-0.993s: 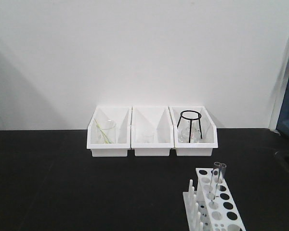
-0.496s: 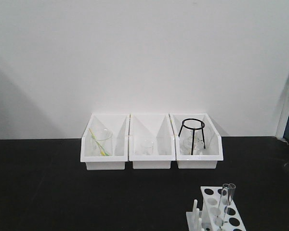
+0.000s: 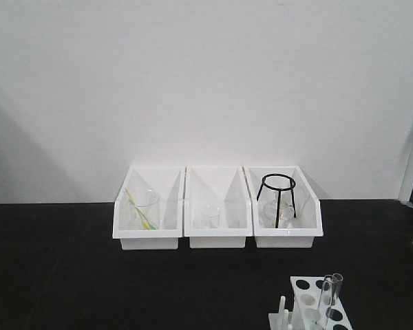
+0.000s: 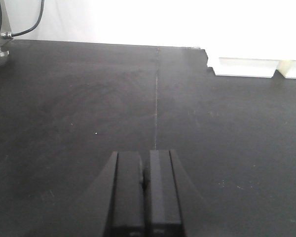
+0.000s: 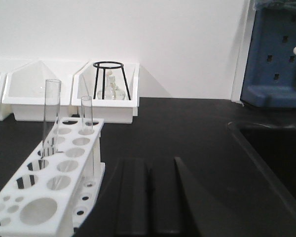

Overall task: Flip and reinsert test tube from rack
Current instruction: 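Move the right gripper down around the taller glass test tube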

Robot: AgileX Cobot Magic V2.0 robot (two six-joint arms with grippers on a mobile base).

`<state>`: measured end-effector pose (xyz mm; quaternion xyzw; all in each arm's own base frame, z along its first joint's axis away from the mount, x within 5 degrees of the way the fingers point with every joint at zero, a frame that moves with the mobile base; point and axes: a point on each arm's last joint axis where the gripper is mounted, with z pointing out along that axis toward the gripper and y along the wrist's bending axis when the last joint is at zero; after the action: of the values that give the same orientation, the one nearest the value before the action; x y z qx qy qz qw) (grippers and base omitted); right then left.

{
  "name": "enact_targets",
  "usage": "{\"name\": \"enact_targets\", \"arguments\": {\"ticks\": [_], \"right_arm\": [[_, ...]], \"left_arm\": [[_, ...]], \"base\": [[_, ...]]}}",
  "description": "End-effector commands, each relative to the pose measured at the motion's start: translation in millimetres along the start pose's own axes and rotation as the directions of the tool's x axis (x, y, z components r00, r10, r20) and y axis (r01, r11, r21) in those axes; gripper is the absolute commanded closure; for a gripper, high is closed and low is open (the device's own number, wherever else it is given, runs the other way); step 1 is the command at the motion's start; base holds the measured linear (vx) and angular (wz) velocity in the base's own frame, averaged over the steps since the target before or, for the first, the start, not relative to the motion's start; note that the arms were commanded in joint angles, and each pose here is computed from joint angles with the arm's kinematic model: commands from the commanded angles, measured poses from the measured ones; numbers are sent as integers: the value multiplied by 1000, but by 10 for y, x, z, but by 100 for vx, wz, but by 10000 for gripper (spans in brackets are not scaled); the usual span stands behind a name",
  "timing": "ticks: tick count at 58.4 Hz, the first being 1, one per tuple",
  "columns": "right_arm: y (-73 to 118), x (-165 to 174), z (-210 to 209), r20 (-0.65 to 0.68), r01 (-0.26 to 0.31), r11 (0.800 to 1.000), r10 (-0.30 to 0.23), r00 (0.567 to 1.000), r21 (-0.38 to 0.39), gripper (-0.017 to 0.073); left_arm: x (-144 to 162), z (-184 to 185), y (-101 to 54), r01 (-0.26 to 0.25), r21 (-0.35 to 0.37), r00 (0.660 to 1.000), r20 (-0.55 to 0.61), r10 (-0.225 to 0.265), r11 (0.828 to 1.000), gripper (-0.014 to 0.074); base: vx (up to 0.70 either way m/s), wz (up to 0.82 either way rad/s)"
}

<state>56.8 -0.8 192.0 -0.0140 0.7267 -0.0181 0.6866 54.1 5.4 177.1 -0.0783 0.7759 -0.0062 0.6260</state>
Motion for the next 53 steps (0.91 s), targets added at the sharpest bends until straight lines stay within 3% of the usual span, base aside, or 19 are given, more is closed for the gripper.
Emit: {"name": "enact_targets", "arguments": {"ticks": [1,6,11,19,29,43,53], "right_arm": [[7,-163,-4,174,-15,1000,16,985,-9,568],[4,-339,-47,318,-87,996,93,943,-35,568],[-7,-533,-87,346,-94,995,101,933,-37,568],[-29,-818,-81,247,-81,997,83,965,-18,568],[-46,-1130,-23,222,-86,996,87,971,-14,565],[-42,-1094,219,95,-93,996,94,991,-9,533],[-37,-1009,399,-7,-93,996,93,996,-4,400]], "left_arm": [[-82,-12,-17,1,23,995,96,-3,1000,600],[-82,-12,-17,1,23,995,96,-3,1000,600],[-82,-12,-17,1,23,995,96,-3,1000,600],[-82,-12,-17,1,23,995,96,-3,1000,600],[-82,-12,-17,1,23,995,96,-3,1000,600],[-82,-12,-17,1,23,995,96,-3,1000,600],[-82,-12,-17,1,23,995,96,-3,1000,600]], "base": [[0,0],[0,0],[0,0],[0,0],[0,0],[0,0],[0,0]]}}
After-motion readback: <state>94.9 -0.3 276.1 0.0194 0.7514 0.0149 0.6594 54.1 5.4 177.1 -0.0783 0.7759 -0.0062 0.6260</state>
